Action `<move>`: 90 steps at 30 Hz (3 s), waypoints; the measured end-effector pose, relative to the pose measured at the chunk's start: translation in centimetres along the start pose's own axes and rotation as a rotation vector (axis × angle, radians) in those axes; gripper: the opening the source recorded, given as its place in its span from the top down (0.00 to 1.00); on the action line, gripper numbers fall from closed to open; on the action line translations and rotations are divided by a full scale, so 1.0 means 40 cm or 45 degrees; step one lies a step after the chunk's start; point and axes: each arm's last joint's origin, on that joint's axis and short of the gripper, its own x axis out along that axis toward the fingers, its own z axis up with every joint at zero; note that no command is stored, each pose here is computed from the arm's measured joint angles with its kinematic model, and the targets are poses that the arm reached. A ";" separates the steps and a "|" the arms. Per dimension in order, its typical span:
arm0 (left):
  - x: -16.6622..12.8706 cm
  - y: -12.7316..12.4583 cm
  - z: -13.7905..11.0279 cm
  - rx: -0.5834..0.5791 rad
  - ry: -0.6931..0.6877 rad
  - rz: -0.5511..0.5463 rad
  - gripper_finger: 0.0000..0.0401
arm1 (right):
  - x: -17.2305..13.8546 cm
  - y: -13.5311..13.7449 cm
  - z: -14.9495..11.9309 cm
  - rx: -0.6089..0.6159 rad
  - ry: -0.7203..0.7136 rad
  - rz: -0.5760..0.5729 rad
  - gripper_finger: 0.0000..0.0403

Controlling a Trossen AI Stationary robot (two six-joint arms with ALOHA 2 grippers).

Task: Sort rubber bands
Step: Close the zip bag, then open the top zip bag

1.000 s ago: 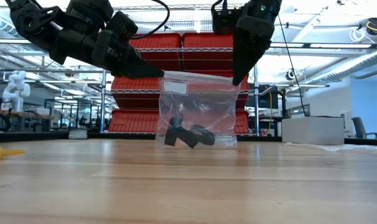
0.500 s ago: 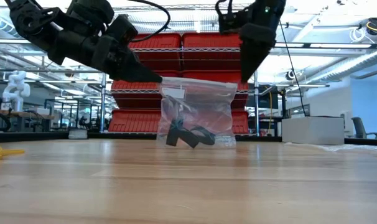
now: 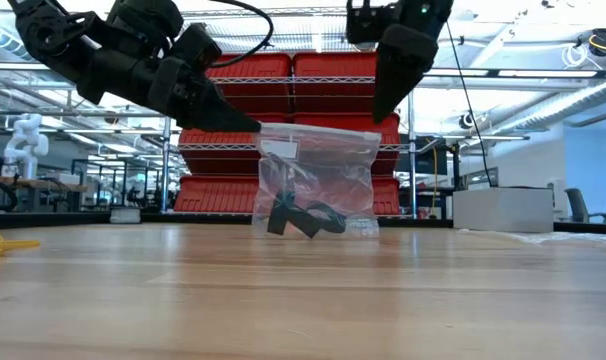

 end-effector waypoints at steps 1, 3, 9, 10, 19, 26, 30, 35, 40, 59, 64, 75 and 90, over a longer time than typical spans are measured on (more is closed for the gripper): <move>0.000 0.000 0.000 0.000 -0.001 0.000 1.00 | 0.002 0.000 0.002 0.001 -0.006 0.016 0.71; 0.000 0.000 0.000 0.000 -0.001 0.000 1.00 | 0.006 0.002 0.009 -0.005 -0.029 0.055 0.71; -0.003 0.004 0.007 -0.011 -0.022 0.067 0.96 | 0.006 0.004 0.013 -0.008 -0.047 0.073 0.71; -0.003 0.007 0.010 -0.020 -0.032 0.106 0.94 | 0.004 0.003 0.013 -0.005 -0.048 0.071 0.71; -0.009 0.016 0.017 -0.047 -0.039 0.251 0.73 | 0.002 0.003 0.012 0.012 -0.051 0.072 0.71; -0.019 0.020 0.027 -0.050 -0.050 0.306 0.59 | 0.009 -0.008 0.001 0.113 0.011 0.061 0.71; -0.036 0.017 0.026 -0.047 0.008 0.295 0.57 | 0.035 -0.011 -0.057 0.274 0.225 -0.003 0.71; -0.047 0.017 0.029 -0.046 0.024 0.292 0.57 | 0.108 -0.003 -0.151 0.609 0.382 -0.154 0.71; -0.047 0.017 0.027 -0.045 0.033 0.290 0.57 | 0.164 -0.008 -0.253 0.843 0.445 -0.432 0.67; -0.046 0.017 0.027 -0.045 0.034 0.286 0.57 | 0.232 -0.009 -0.340 1.075 0.378 -0.508 0.76; -0.046 0.016 0.027 -0.045 0.037 0.285 0.57 | 0.232 -0.007 -0.332 1.053 0.362 -0.486 0.72; -0.047 0.017 0.026 -0.044 0.039 0.293 0.57 | 0.223 -0.014 -0.343 0.976 0.365 -0.600 0.80; -0.047 0.017 0.026 -0.044 0.040 0.299 0.57 | 0.223 -0.006 -0.319 1.060 0.337 -0.507 0.78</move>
